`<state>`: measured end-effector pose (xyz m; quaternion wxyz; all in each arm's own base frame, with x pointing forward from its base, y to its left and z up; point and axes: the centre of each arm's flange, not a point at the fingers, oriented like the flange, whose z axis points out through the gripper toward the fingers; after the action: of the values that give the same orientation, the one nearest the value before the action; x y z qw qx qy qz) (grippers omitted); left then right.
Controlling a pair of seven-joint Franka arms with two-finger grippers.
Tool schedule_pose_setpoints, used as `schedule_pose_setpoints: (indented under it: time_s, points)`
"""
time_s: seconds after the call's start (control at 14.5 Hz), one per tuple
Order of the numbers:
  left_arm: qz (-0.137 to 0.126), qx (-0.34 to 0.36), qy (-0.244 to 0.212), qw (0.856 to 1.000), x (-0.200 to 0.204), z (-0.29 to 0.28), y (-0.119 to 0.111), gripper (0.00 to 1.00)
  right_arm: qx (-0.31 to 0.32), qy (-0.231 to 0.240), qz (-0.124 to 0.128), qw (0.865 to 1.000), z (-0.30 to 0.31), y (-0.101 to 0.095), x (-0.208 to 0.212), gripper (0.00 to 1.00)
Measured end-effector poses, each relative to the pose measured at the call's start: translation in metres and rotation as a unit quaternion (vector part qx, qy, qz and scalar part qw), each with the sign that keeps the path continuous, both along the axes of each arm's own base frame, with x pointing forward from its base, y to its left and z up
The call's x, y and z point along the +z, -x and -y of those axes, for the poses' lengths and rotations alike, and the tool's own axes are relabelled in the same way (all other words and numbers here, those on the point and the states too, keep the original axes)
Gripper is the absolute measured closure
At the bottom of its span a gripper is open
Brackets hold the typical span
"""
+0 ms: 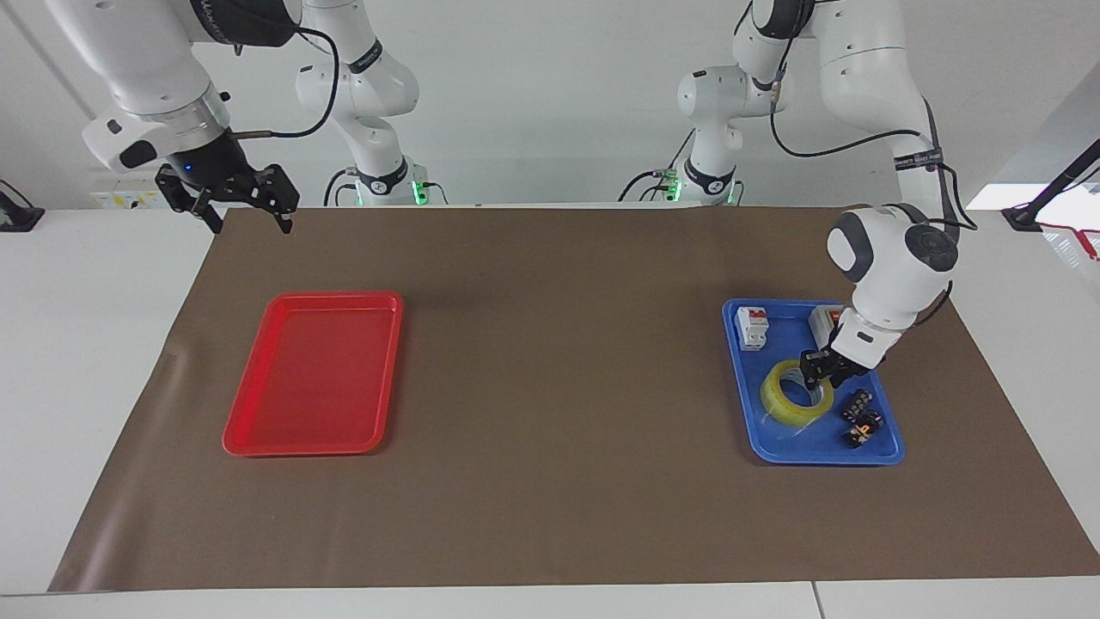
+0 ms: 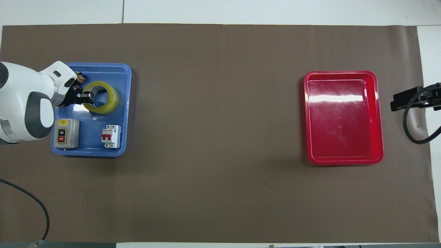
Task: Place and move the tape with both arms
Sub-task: 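Reach the left gripper into the blue tray and grasp the yellow tape, then lift the yellow tape with the left gripper toward the table center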
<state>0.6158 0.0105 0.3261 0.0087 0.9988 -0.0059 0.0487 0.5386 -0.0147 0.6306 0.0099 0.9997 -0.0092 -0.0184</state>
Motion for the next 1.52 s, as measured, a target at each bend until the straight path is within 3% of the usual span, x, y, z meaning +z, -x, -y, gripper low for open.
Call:
schedule_pose_setpoints:
  time_s: [0.07,0.14,0.41,0.69,0.97,1.24,1.52]
  points:
    - [0.004,0.007,0.001,1.000,-0.001,0.000,0.000,0.74,0.000,0.000,0.000,1.000,0.000,0.000,0.000,0.00]
    - [0.005,0.012,0.001,1.000,-0.001,0.000,0.000,0.79,0.000,0.000,0.000,1.000,0.000,0.000,0.000,0.00]
    - [-0.011,0.016,0.002,1.000,0.017,0.000,0.003,0.79,0.000,0.000,0.000,1.000,0.000,0.000,0.000,0.00]
    - [-0.033,0.010,0.006,0.999,0.089,0.021,0.015,0.79,0.000,0.000,0.000,1.000,0.000,0.000,0.000,0.00]
    - [-0.028,0.044,0.012,0.999,0.121,0.108,0.033,0.79,0.000,0.000,0.000,1.000,0.000,0.000,0.000,0.00]
    - [-0.033,0.065,0.017,0.997,0.116,0.208,0.059,0.79,0.000,0.000,0.000,1.000,0.000,0.000,0.000,0.00]
    - [-0.021,0.079,0.032,0.996,0.098,0.310,0.094,0.79,0.000,0.000,0.000,1.000,0.000,0.000,0.000,0.00]
